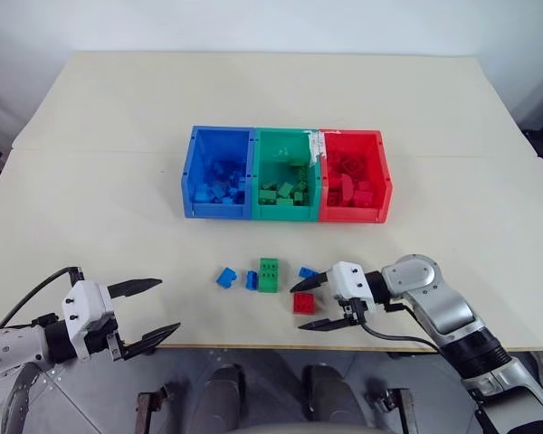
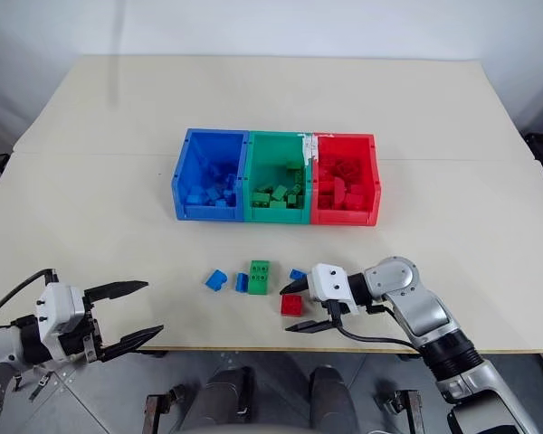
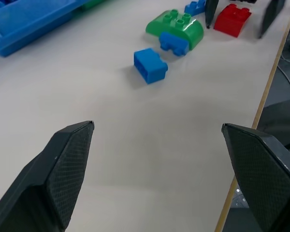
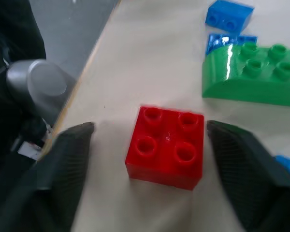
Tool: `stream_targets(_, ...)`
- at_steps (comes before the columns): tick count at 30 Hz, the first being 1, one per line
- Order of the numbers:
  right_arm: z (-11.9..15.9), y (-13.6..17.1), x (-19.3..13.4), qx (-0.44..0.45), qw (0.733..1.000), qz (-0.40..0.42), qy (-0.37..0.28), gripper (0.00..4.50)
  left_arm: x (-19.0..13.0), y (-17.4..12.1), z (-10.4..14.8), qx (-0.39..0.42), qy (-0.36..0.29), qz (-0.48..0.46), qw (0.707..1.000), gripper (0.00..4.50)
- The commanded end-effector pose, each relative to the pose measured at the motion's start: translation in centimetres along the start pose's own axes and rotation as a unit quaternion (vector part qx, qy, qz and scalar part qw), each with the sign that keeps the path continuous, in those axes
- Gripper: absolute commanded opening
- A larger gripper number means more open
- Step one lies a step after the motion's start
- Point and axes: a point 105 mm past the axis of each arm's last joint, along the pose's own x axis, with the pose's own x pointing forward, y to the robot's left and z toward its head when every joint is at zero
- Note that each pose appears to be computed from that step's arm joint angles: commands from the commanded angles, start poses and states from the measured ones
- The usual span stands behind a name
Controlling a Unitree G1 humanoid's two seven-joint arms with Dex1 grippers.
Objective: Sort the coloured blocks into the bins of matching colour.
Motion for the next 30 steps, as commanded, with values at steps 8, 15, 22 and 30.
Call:
stream_targets(8, 6.2, -1.2, -3.2, 0.004, 0.987, -0.037, -0.159, 1.49, 1.6, 0.3, 2.3, 0.031, -0.039, -0.012, 0.999, 4.5)
stream_targets(15, 6.3, -10.3, -10.5, 0.015, 0.954, -0.269, -0.128, 1.49, 4.9, 0.1, 4.4, 0.022, -0.078, -0.045, 0.996, 4.5)
stream_targets(22, 5.5, -17.6, -15.3, -0.001, 0.887, -0.454, -0.089, 2.25, 9.2, 0.2, 6.1, 0.028, -0.116, -0.047, 0.992, 4.5)
stream_targets(30, 5.2, -17.0, -15.0, -0.008, 0.904, -0.416, -0.099, 4.49, 8.8, 0.2, 5.9, 0.032, -0.112, -0.05, 0.992, 4.5)
